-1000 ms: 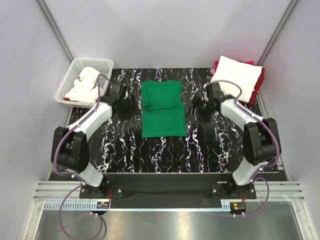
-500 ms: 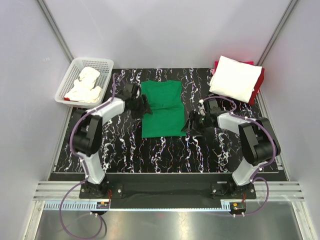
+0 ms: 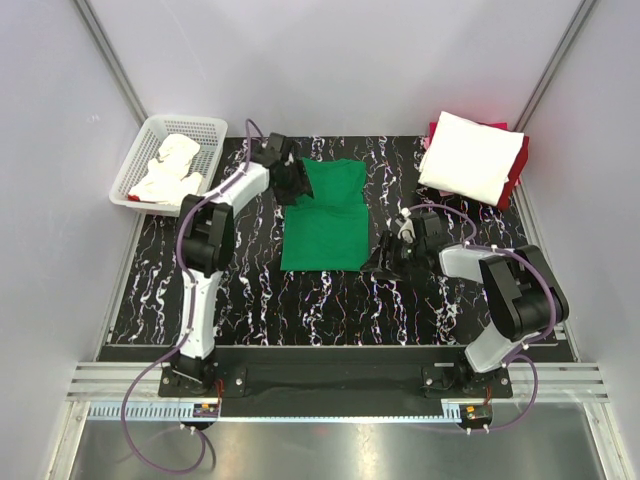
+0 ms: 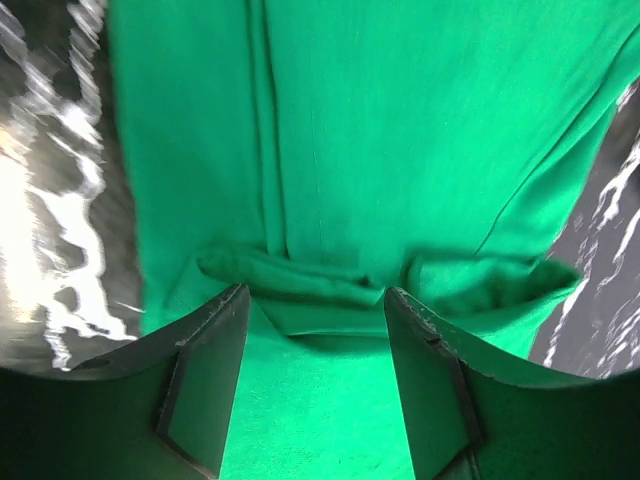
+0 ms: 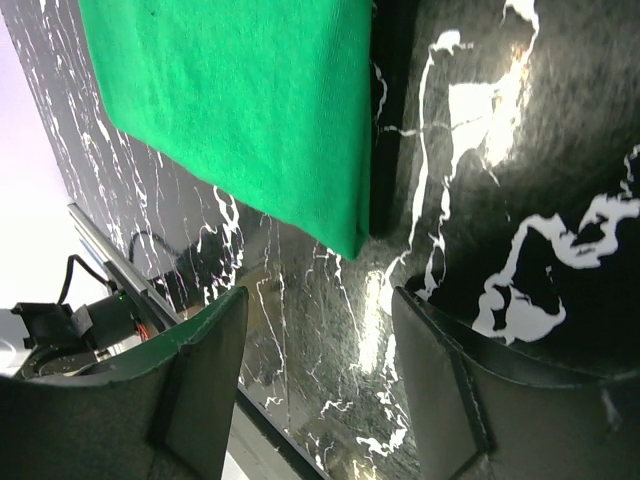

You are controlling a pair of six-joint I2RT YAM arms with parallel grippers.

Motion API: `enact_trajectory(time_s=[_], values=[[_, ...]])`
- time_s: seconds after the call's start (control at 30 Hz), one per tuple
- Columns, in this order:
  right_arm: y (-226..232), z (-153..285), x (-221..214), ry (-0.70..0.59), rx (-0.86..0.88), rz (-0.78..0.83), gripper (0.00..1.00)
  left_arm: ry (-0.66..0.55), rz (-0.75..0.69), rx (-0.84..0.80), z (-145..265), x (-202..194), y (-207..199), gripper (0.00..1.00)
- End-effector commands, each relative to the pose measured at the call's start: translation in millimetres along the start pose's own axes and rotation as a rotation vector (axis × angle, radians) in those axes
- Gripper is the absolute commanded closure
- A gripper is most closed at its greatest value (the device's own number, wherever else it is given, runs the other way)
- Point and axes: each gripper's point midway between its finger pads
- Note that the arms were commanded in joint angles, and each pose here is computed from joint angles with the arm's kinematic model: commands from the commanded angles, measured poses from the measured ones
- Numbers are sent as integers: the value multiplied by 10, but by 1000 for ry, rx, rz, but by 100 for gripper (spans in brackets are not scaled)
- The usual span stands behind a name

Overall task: Fold and stack the t-shirts
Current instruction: Fold the tshirt

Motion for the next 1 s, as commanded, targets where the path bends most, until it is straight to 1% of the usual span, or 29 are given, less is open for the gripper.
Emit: enact_trajectory(time_s=[0.0,0.13,0.2,0.27,0.3,0.33,0.37,0.4,0.43,0.47,0.5,0.53,0.57,0.6,0.63,0.67,0.7,0.73,0.77,0.8,0.83,0.87,0.9,0.97], values=[[-62,6,-42,-24,-2,23,33,-120,38,47,344,580,169,38],[-54,10,-35,-32,7,27,33,-209,89,62,741,945,303,36],[-60,13,-31,-37,4,24,33,-209,99,69,840,939,352,36],[-59,11,-15,-45,2,21,33,-211,83,55,967,886,317,36],[-62,3,-19,-41,-1,18,33,-157,85,62,876,659,380,36],[-69,0,-13,-40,-6,9,33,-160,80,47,986,593,348,37],[-45,-5,12,-42,-4,9,33,-161,74,28,990,517,332,37],[-73,-27,7,-34,-14,0,35,-80,87,49,846,128,464,38],[-82,-34,8,-30,-21,-9,36,-124,77,27,970,116,413,38],[-83,-52,20,-25,-25,-14,38,-78,94,37,960,-243,505,38],[-87,-61,27,-23,-28,-17,38,-42,102,38,848,-440,564,38],[-105,-69,27,-22,-37,-25,39,-85,96,8,945,-455,519,38],[-112,-86,35,-19,-40,-32,40,-76,110,6,937,-587,544,38],[-111,-95,39,-19,-41,-33,41,-19,121,17,865,-928,632,38],[-112,-107,42,-18,-44,-36,43,-47,114,-3,921,-945,598,39],[-110,-135,65,-14,-46,-41,44,-8,130,12,880,-1193,673,39],[-104,-160,72,-9,-48,-43,47,-18,120,-2,919,-1238,633,39],[-126,-180,60,6,-58,-46,53,-26,116,-8,919,-1274,626,39],[-75,-210,91,6,-54,-34,55,-21,119,-10,918,-1343,623,40],[-120,-245,84,17,-67,-46,60,1,110,-14,901,-1484,607,40],[-116,-265,81,23,-70,-45,63,-8,102,-23,934,-1499,579,40],[-104,-285,95,24,-71,-38,69,-8,101,-25,942,-1535,565,40],[-116,-309,86,30,-75,-36,72,-2,91,-29,946,-1624,542,40],[-97,-323,89,32,-74,-30,78,-1,82,-29,929,-1678,527,40]])
Point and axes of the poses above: each gripper's point midway between its finger pads, its own z axis back along the fingers, its own y axis along the line the jaws close on, x = y × z, and after that the axes turned 14 degrees about -z, right-handed
